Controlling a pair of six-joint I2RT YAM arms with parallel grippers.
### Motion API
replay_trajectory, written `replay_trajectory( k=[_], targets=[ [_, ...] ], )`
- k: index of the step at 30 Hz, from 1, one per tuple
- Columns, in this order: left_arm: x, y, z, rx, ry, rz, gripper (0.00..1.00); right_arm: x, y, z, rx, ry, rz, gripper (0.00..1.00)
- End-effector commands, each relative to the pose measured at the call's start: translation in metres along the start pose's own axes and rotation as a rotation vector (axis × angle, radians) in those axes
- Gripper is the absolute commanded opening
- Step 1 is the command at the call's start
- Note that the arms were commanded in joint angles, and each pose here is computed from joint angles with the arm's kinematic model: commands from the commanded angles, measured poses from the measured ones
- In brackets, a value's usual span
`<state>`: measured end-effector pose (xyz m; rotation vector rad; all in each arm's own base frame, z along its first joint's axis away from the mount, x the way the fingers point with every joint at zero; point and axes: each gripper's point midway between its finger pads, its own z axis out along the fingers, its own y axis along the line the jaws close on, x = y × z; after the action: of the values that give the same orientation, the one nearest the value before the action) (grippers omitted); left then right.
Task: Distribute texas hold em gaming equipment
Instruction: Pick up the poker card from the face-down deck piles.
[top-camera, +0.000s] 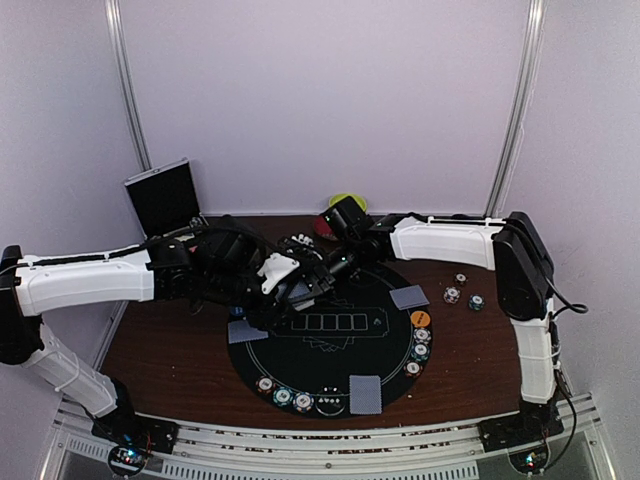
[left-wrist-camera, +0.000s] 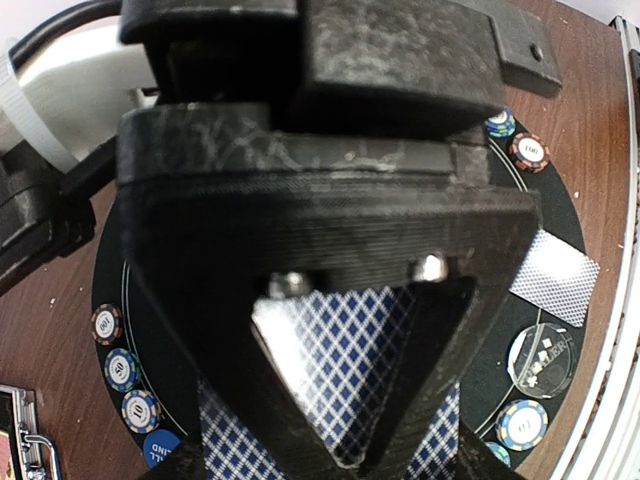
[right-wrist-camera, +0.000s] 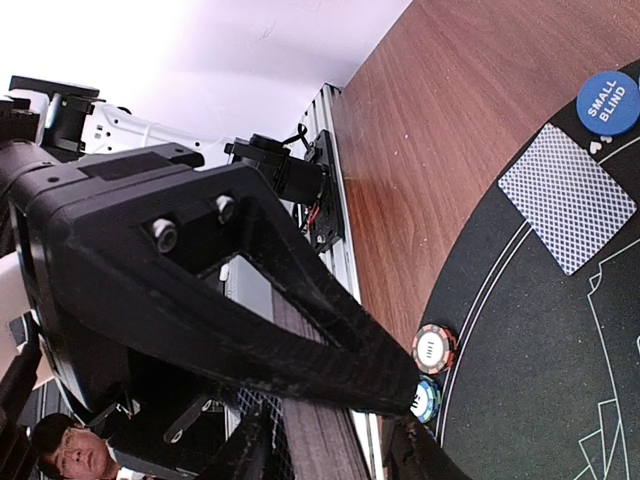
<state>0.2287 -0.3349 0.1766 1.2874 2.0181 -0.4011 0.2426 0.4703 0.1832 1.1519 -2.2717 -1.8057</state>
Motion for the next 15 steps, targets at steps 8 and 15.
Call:
replay_trajectory(
  k=[8,15],
  targets=[
    [-0.022,-0.001,-0.008,0.005,-0.088,0.014,0.62,-0.005,-0.035,-0.029,0.083,-0.079,0.054,0.28],
    [-0.021,0.0,-0.006,-0.002,-0.084,0.017,0.62,-0.002,-0.03,-0.037,0.111,-0.065,0.018,0.26]
  ],
)
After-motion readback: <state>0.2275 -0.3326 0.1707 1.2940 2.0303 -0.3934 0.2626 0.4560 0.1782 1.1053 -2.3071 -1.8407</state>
